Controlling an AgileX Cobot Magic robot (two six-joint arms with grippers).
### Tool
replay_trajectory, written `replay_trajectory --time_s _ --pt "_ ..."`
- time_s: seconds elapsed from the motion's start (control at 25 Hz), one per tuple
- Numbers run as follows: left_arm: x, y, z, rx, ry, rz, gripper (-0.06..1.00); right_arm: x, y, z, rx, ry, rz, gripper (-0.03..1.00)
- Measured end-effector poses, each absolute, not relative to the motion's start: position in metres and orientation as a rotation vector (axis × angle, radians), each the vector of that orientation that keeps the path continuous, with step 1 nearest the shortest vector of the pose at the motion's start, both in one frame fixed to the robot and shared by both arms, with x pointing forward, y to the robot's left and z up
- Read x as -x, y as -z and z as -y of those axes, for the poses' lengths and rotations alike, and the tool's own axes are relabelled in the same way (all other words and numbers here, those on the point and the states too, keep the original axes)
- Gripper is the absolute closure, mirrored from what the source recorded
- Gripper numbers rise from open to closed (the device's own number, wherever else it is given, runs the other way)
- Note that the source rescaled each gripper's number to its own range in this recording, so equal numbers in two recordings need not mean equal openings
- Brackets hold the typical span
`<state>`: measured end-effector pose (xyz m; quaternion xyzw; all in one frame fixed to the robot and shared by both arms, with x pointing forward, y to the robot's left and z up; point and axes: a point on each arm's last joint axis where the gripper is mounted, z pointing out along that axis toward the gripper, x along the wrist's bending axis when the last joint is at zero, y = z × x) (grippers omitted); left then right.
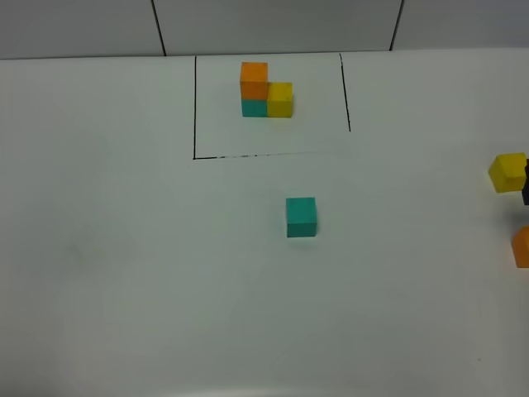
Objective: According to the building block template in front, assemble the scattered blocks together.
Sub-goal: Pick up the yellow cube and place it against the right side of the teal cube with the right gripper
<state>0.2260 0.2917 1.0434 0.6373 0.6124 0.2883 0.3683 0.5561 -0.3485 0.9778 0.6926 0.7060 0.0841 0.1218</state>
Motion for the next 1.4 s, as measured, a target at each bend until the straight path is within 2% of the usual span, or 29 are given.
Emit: replay_trajectory --time_s 0.6,1.16,1.28,1.36,1.4 --pt "-0.226 -1.043 -0.292 -1.636 -0.74 -1.573 0.15 -0.637 -0.941 0.355 -1.95 -0.255 -2.246 -0.03" --pt "-0.226 -1.043 -0.292 -1.636 -0.74 -1.573 0.15 -0.651 -0.912 0.356 -1.938 -0.269 -2.261 -0.02" --pt "-0.226 -1.043 -0.292 -1.636 -0.74 -1.573 0.15 -0.652 -0.907 0.355 -1.962 -0.281 -2.259 0.09" --pt "-0.226 -1.043 -0.292 -1.636 -0.74 -1.573 0.15 -0.651 -0.906 0.354 -1.97 -0.284 -2.262 0.3" --pt "-0.226 -1.043 -0.292 -1.636 -0.74 -1.573 0.15 -0.651 -0.906 0.353 -1.969 -0.282 -2.269 0.45"
